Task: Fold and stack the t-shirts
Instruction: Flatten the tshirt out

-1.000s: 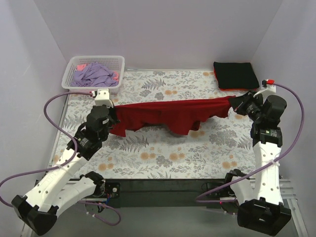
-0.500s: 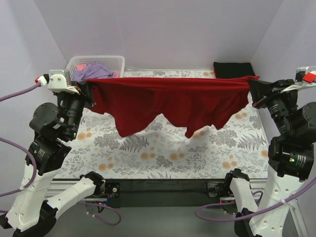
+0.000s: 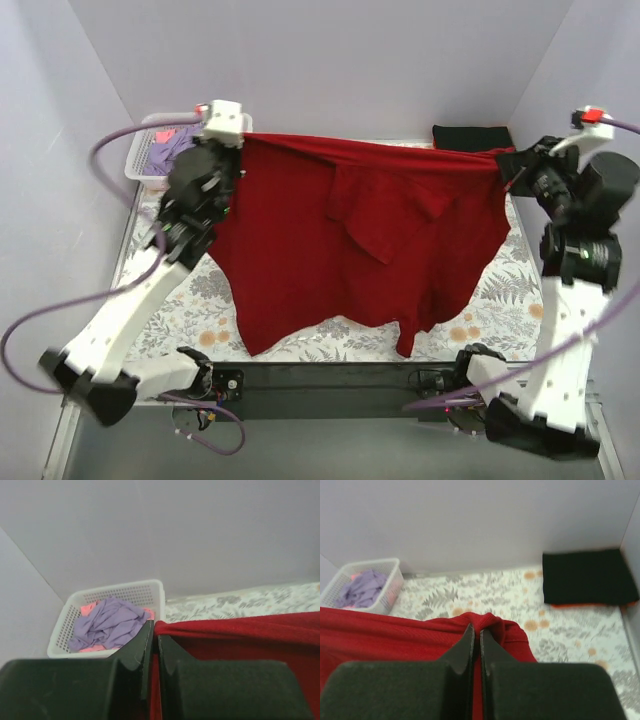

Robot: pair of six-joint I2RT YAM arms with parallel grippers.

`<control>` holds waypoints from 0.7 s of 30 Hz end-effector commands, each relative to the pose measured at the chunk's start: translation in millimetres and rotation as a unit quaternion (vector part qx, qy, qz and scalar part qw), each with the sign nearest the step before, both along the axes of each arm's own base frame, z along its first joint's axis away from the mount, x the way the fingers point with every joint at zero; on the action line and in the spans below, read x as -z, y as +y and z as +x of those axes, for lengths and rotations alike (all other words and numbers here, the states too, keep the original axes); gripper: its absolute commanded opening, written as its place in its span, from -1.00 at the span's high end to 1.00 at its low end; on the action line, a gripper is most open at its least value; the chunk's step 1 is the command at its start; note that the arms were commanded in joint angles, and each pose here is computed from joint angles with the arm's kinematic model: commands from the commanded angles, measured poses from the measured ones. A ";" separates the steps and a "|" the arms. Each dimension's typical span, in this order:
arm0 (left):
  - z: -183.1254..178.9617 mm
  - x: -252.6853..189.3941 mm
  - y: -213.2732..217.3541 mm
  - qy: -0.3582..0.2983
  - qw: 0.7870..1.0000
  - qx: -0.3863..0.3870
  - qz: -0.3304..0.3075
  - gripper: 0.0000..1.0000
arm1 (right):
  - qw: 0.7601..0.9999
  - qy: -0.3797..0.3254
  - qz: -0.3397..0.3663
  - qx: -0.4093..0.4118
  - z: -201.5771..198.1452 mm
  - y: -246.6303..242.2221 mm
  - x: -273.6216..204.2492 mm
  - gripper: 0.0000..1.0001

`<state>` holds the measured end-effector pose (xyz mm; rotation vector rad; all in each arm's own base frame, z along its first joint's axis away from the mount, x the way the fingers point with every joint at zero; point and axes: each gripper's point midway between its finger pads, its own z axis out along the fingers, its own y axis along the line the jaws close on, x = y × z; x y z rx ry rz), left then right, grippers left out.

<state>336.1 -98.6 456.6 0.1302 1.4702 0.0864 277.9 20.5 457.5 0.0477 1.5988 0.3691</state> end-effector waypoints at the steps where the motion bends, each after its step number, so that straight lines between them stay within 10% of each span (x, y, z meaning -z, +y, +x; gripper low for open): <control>1: 69.5 64.0 17.6 0.045 0.991 -0.104 0.073 1.00 | 0.994 0.102 0.020 0.043 61.7 -32.6 80.2 0.95; 8: 188.0 196.2 -21.1 0.152 0.985 -0.074 0.023 0.69 | 0.975 0.201 0.067 0.064 133.0 -50.7 190.5 0.67; 12: 235.0 249.5 -39.5 0.189 0.978 -0.087 0.013 0.29 | 0.968 0.234 0.068 0.067 165.6 -55.0 217.0 0.11; 15: 238.0 240.3 -49.4 0.195 0.978 -0.075 -0.024 -0.22 | 0.967 0.237 0.041 0.084 168.3 -57.2 212.7 -0.22; 21: 172.3 228.4 -58.0 0.231 0.964 -0.025 -0.132 -0.31 | 0.963 0.262 0.017 0.059 135.0 -32.7 230.7 -0.35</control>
